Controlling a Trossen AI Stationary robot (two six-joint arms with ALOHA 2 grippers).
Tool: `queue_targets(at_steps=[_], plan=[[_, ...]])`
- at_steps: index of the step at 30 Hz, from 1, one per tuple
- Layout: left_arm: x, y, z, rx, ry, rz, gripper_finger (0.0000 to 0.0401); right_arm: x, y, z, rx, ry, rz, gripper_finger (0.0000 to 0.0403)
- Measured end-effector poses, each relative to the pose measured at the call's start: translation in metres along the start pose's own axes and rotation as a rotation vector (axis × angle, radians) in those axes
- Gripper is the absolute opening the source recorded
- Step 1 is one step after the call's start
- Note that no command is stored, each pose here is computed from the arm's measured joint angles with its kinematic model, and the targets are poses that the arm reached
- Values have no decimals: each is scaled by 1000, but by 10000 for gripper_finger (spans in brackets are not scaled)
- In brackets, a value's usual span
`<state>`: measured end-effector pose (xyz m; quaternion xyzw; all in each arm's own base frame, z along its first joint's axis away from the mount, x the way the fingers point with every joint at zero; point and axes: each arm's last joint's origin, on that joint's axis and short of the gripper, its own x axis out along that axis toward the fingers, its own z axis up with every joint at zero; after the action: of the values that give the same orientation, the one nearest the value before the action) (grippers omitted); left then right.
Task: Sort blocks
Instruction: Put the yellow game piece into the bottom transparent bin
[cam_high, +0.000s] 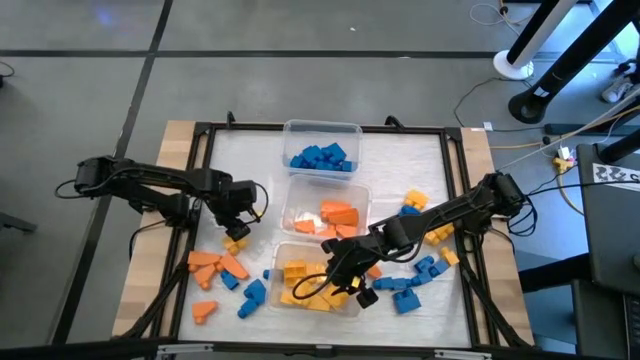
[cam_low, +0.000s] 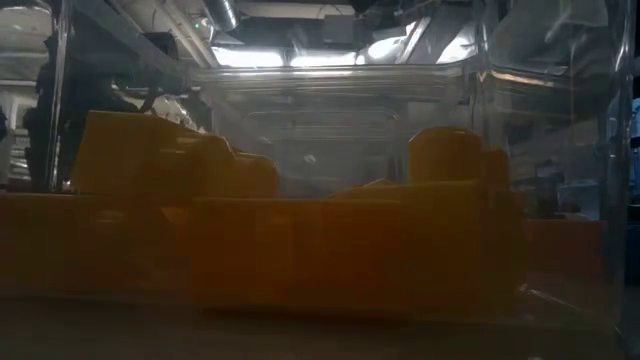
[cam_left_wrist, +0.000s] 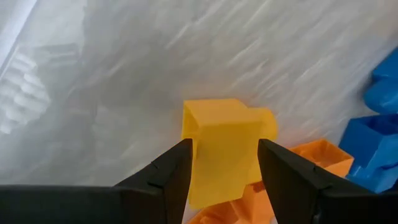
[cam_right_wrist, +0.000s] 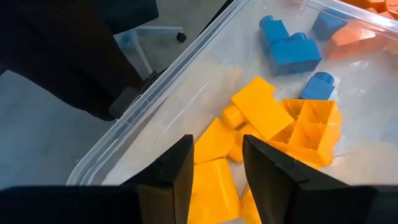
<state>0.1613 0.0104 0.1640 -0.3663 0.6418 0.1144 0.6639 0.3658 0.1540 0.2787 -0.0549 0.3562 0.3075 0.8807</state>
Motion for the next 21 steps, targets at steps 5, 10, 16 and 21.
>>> queue_targets(at_steps=[5, 10, 16, 21], plan=[[13, 7, -5, -2, 25, -37, 171, 0, 0, 0, 0, 0, 0, 138], [17, 9, -6, 7, 34, -54, 169, 0, 0, 0, 0, 0, 11, 138], [17, 7, -4, 74, 17, -94, 124, -1, 1, 0, -1, -3, 10, 138], [17, 6, -3, 86, 14, -104, 64, -9, 3, 3, -6, -16, 9, 138]])
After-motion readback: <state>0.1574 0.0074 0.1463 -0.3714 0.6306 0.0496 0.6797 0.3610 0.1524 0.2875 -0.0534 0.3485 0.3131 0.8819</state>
